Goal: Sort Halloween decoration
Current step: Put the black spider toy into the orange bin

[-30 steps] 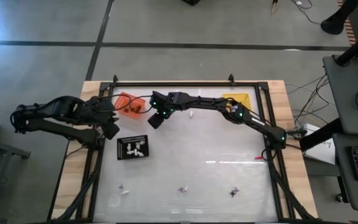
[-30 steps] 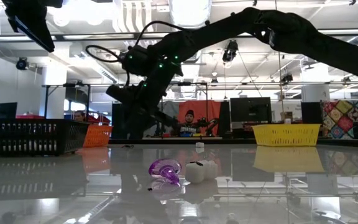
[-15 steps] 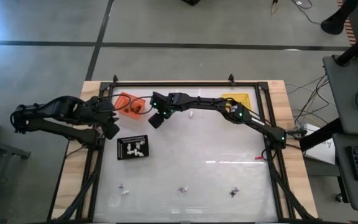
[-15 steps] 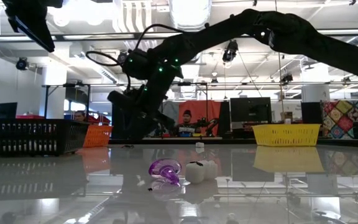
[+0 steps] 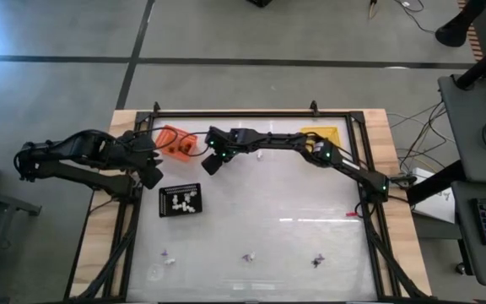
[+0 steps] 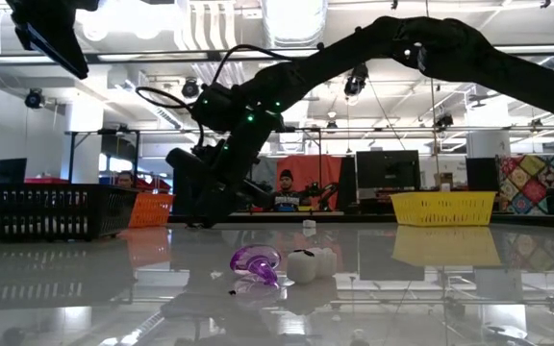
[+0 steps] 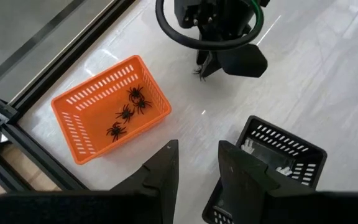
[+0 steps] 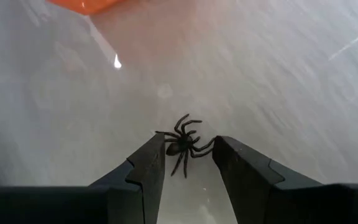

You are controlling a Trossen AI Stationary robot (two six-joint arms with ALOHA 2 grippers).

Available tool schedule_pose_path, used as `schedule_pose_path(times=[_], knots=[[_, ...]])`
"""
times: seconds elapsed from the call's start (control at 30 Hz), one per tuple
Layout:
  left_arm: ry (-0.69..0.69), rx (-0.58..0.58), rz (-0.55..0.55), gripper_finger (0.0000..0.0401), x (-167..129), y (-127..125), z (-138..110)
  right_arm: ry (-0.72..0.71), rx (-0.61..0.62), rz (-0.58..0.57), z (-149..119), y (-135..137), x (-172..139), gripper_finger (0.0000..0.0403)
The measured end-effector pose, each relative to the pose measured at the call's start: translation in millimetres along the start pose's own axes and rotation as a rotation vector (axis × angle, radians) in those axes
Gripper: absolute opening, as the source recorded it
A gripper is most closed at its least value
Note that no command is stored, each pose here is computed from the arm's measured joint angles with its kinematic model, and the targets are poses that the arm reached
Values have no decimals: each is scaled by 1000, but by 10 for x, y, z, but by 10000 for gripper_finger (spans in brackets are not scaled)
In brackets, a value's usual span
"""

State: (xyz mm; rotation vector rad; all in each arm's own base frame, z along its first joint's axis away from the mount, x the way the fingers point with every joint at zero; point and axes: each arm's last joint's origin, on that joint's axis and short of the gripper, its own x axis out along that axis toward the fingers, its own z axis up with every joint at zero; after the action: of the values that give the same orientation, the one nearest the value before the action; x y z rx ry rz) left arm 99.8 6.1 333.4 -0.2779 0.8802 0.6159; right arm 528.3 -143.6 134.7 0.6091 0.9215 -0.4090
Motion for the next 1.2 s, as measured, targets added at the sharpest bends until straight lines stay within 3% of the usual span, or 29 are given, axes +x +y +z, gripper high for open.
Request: schedule_pose_path(times=[0.27,0.57,0.97,1.2], knots=[[-3,-7,-2,96,0,-2,3,18,43,-18,-85,-85,87,122],[-5,-8,-3,96,0,-3,5,34,45,-30,-105,-102,97,16],[-5,-7,-3,96,0,-3,5,56,-17,-27,-44,-51,-199,9],[-17,-14,-11,96,0,-11,17,-151,-14,83,223,96,-459,9]])
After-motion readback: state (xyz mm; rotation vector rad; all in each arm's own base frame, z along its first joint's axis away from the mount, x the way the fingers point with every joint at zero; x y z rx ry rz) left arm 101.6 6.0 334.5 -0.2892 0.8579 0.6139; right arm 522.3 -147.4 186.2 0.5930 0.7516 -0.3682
